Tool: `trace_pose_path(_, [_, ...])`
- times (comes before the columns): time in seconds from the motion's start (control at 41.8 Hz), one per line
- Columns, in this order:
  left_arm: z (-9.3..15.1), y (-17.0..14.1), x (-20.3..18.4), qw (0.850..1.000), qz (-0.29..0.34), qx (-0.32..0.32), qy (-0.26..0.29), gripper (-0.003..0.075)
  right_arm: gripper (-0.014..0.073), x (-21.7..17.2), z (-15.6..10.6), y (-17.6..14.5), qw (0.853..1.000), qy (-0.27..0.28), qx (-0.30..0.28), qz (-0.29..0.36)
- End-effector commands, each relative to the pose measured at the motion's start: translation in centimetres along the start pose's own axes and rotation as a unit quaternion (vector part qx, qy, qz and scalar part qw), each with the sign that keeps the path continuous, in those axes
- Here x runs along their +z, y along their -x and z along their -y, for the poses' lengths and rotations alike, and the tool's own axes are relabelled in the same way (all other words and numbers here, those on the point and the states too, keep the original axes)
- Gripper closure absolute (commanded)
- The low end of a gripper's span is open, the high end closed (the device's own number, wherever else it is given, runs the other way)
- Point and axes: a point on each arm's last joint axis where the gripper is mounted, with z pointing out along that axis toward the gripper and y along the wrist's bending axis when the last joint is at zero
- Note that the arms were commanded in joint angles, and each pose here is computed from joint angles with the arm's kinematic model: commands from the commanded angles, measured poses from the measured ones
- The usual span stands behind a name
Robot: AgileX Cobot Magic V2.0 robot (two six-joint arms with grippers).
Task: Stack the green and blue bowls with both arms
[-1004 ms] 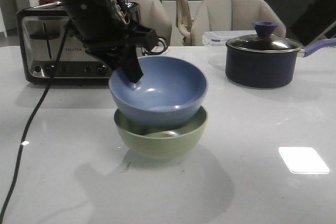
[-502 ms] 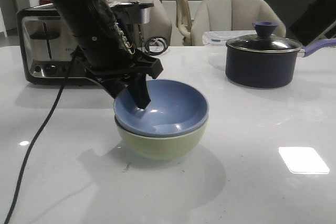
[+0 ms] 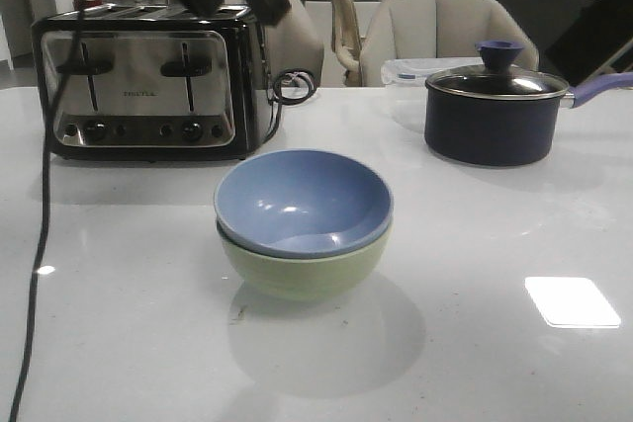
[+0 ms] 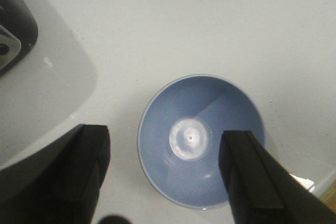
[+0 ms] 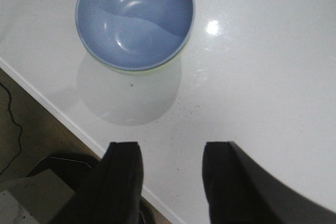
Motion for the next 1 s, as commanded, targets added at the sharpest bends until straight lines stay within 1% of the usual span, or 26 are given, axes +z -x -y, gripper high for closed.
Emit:
trace_pose_path(0.0, [1.3,-0.4,-5.3,0.997,0.071,0.009,-0.003,0.0232,0.0195,-1.0,-0.1,1.2,0.999,-0.004,0.000,0.050])
trace_pose_path(0.215, [2.2,-5.5,-9.9,0.995,0.102,0.010,0.000,0.0232,0.0195,-1.0,-0.1,1.2,0.999,-0.004,0.000,0.050])
trace_pose_path(0.502, [2.8,-12.7,-12.7,0.987,0.160,0.009,0.008,0.0232,0.0195,-1.0,-0.1,1.2,0.999,-0.001,0.003,0.050])
trace_pose_path(0.645, [3.0,-15.3,-13.3,0.982,0.186,0.009,0.013,0.0232,0.0195,-1.0,-0.1,1.2,0.999,-0.001,0.003,0.049])
trace_pose_path(0.789, [3.1,-16.3,-13.4,0.980,0.200,0.009,0.015,0.0236,0.0195,-1.0,-0.1,1.2,0.999,-0.001,0.003,0.048])
trace_pose_path(0.813, [3.1,-16.3,-13.5,0.979,0.201,0.009,0.015,0.0239,0.0202,-1.0,-0.1,1.2,0.999,-0.001,0.003,0.048])
trace_pose_path(0.861, [3.1,-16.3,-13.5,0.979,0.201,0.009,0.015,0.0271,0.0228,-1.0,-0.1,1.2,0.999,-0.001,0.003,0.049])
trace_pose_path(0.908, [3.1,-16.3,-13.5,0.979,0.202,0.009,0.015,0.0307,0.0279,-1.0,-0.1,1.2,0.999,-0.001,0.003,0.049])
trace_pose_path(0.98, [3.0,-16.3,-13.4,0.979,0.203,0.011,0.018,0.0384,0.0370,-1.0,-0.1,1.2,0.999,-0.001,0.003,0.049])
